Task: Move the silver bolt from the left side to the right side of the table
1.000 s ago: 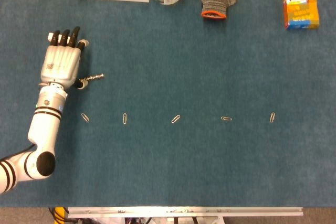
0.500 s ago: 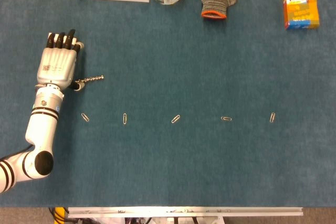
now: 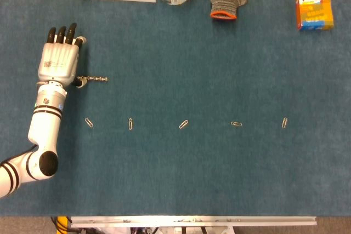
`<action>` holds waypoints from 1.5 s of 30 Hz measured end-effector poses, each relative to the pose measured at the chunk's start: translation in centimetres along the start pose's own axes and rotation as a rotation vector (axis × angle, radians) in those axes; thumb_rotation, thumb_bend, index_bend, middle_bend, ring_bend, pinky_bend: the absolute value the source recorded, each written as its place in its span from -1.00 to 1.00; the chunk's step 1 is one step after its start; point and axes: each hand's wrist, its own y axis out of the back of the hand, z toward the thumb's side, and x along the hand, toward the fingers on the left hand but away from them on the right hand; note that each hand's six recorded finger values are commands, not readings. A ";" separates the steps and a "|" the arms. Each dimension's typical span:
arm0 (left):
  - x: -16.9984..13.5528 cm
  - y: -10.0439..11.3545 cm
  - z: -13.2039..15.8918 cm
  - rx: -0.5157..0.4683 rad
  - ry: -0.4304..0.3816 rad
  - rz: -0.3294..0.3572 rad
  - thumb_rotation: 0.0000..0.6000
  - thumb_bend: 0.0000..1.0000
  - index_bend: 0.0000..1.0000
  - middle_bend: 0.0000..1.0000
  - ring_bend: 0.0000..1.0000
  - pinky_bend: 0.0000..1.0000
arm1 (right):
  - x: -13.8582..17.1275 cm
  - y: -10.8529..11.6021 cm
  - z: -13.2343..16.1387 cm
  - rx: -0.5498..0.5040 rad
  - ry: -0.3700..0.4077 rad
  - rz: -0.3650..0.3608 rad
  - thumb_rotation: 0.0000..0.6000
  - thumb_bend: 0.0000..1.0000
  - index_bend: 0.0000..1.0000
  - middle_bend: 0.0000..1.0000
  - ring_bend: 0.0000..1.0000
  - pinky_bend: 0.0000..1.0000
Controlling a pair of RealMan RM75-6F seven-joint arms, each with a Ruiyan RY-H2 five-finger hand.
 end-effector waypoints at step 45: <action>-2.1 -0.3 0.8 -0.052 -0.076 -0.093 1.00 -0.41 -0.16 -1.00 -1.00 -0.96 | 0.1 0.3 -0.1 -0.010 0.001 -0.005 1.00 -0.57 -0.70 -0.95 -0.88 -0.28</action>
